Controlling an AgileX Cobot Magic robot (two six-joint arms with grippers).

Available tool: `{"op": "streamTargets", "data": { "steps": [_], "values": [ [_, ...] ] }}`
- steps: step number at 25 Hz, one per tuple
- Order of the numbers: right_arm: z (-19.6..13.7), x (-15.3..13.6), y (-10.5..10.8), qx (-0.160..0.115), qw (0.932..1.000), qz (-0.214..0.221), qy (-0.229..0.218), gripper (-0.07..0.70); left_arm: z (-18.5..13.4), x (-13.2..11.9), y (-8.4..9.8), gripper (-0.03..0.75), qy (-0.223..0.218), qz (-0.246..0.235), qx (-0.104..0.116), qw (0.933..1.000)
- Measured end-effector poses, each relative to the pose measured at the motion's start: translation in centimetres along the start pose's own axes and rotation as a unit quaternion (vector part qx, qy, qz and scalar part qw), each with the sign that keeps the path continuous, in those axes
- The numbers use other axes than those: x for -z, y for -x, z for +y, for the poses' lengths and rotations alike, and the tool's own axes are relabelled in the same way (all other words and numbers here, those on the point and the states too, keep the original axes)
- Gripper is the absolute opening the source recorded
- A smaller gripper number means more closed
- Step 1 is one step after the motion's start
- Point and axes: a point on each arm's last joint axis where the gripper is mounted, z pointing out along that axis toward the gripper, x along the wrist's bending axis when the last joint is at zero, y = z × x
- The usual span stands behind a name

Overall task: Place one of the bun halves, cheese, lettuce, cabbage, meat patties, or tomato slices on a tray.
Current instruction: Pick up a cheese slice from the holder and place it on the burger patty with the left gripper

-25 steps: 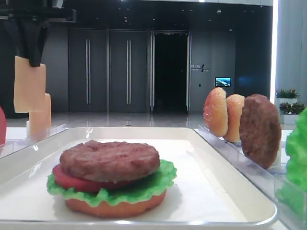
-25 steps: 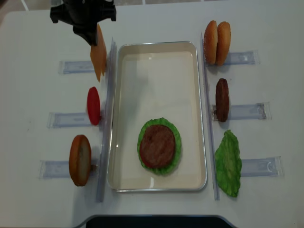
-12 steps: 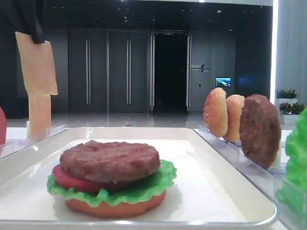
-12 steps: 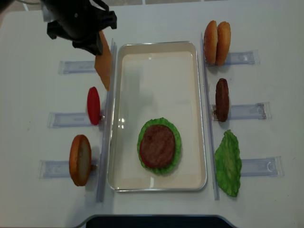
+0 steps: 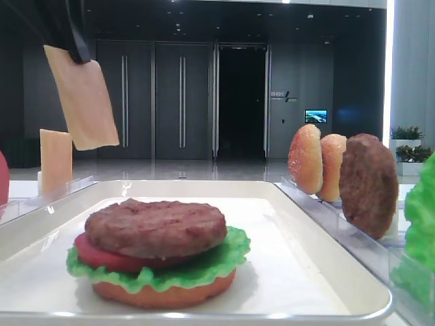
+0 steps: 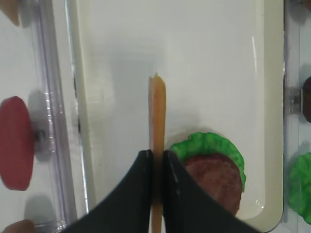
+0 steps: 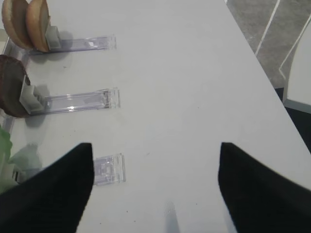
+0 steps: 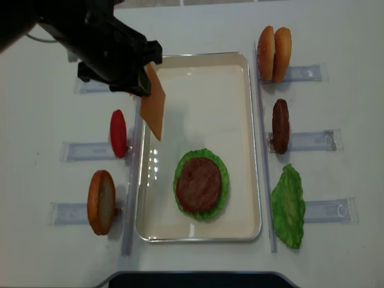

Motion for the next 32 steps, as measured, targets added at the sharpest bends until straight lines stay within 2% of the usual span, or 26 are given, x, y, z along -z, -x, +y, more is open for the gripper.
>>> {"op": "streamTargets", "data": {
  "steps": [7,20,27,32],
  "values": [
    [0.0,0.0,0.0,0.0,1.0,0.0,0.0,0.535,-1.6,-1.1,2.6,0.029,0.002,-0.039,-0.026,0.9989],
    [0.0,0.0,0.0,0.0,1.0,0.0,0.0,0.535,-3.7,-1.2,6.5,0.029,0.004,-0.083,-0.072,0.994],
    [0.0,0.0,0.0,0.0,1.0,0.0,0.0,0.535,-4.2,-1.4,6.9,0.029,-0.007,-0.108,-0.076,0.9912],
    [0.0,0.0,0.0,0.0,1.0,0.0,0.0,0.535,-5.5,-2.3,6.4,0.029,-0.022,-0.122,-0.073,0.9896]
  ]
}}
